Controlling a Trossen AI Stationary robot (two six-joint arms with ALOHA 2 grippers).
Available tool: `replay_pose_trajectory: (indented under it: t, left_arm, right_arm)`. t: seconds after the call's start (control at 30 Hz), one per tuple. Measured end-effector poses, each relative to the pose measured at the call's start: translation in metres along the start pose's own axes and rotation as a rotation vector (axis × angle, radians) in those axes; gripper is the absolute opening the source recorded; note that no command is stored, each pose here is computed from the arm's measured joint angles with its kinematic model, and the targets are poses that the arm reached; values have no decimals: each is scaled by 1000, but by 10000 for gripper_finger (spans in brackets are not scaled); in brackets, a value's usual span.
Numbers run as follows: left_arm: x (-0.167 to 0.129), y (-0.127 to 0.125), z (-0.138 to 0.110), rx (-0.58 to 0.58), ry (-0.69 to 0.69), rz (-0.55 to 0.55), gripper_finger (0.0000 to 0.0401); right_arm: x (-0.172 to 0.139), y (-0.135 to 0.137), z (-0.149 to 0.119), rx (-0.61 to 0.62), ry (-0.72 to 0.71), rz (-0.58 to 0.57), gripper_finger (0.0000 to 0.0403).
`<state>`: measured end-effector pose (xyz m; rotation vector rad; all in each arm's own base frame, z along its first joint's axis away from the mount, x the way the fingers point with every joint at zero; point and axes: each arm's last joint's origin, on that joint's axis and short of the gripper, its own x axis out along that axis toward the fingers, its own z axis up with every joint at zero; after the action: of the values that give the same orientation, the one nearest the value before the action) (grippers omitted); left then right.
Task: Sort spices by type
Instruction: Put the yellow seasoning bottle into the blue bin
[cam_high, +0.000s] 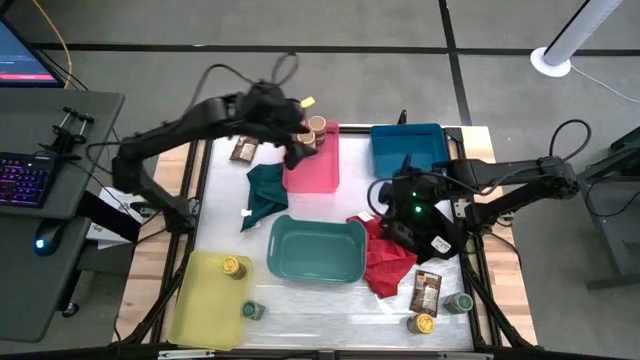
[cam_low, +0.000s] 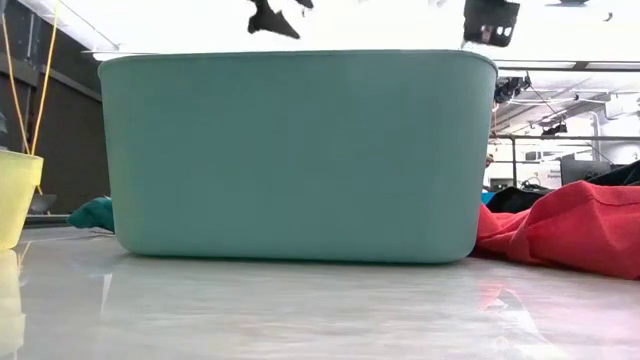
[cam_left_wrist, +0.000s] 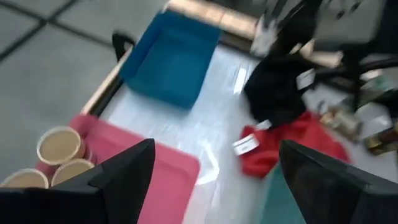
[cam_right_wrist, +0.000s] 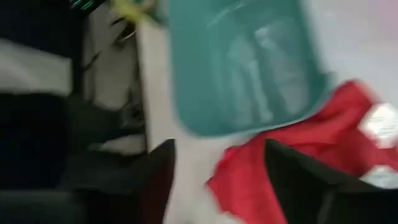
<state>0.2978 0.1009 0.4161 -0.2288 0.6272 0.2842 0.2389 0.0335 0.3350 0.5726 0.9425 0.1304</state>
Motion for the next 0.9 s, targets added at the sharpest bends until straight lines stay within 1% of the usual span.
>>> replay_pose_trajectory:
  t: [0.1,0.17,0.27,0.37,0.5,0.6,0.7,0.9]
  left_arm:
    - [-36,-10,1,18,-85,-7,326]
    - [-57,-15,1,27,-137,7,326]
    - [-84,-17,-1,32,-207,34,326]
    - [-105,-17,-2,28,-270,62,326]
    - [-122,-17,-3,27,-333,64,326]
    - [-127,-17,-4,42,-345,74,326]
    - [-127,-17,-4,49,-343,76,326]
    - [-127,-17,-4,75,-341,77,326]
  right_arm:
    - [4,13,-8,-12,68,55,291]
    - [11,23,-15,6,122,71,313]
    - [27,38,-35,38,265,37,322]
    - [46,53,-60,80,422,-33,323]
    - [69,76,-90,143,545,-87,323]
    - [83,92,-108,246,579,-108,323]
    - [92,104,-120,397,586,-131,323]
    - [96,113,-133,690,582,-231,323]
